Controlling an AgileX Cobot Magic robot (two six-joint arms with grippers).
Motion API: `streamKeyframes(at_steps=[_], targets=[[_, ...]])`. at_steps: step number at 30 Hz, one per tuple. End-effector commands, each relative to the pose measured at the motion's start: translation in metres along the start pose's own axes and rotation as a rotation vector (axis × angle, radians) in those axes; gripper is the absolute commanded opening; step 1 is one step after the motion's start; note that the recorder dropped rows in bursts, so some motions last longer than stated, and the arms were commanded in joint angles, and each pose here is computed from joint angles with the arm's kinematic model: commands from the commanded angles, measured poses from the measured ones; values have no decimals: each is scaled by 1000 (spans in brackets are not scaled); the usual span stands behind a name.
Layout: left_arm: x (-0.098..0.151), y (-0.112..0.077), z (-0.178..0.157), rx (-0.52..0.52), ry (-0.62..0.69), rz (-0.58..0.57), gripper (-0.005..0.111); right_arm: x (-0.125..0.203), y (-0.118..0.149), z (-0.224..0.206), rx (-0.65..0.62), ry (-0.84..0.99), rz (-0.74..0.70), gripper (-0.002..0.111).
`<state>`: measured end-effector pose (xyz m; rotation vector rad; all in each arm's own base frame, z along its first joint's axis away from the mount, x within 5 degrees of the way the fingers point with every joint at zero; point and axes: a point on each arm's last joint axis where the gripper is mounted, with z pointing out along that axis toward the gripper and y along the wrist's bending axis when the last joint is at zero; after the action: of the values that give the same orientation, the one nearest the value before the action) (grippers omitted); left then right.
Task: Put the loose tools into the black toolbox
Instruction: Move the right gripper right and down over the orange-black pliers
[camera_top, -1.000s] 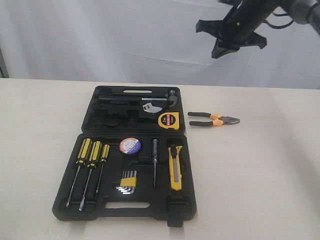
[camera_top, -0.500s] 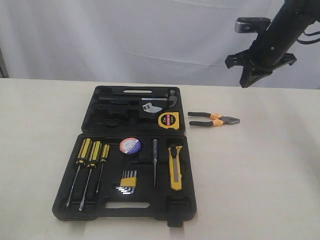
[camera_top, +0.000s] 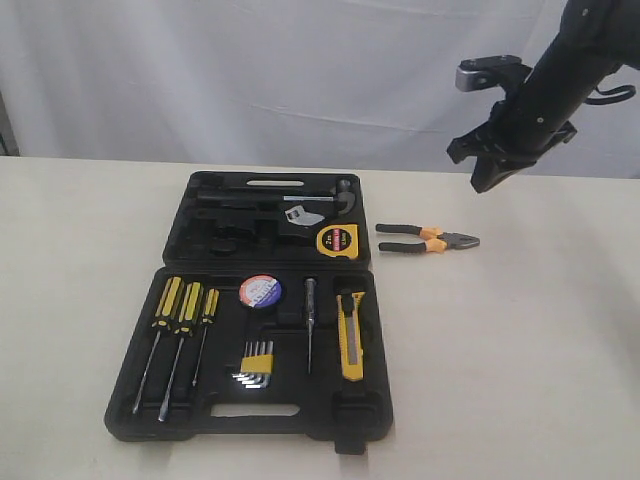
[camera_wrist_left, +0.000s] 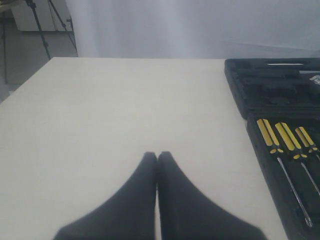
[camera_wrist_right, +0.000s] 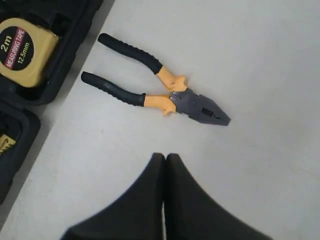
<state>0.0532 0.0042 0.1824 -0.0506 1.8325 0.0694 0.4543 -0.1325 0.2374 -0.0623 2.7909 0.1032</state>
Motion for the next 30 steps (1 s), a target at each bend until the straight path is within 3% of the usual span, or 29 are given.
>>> streamKeyframes(at_steps=[1,26,30], targets=[[0,-1,0,8,-7,-12,0,2,1,-7,-16,11,67,-1],[0,-1,0,8,-7,-12,0,-8,-5,-7,38,-100,66,-1],[0,-1,0,8,-7,-12,0,-5,-4,-7,39,-67,-25,-1]])
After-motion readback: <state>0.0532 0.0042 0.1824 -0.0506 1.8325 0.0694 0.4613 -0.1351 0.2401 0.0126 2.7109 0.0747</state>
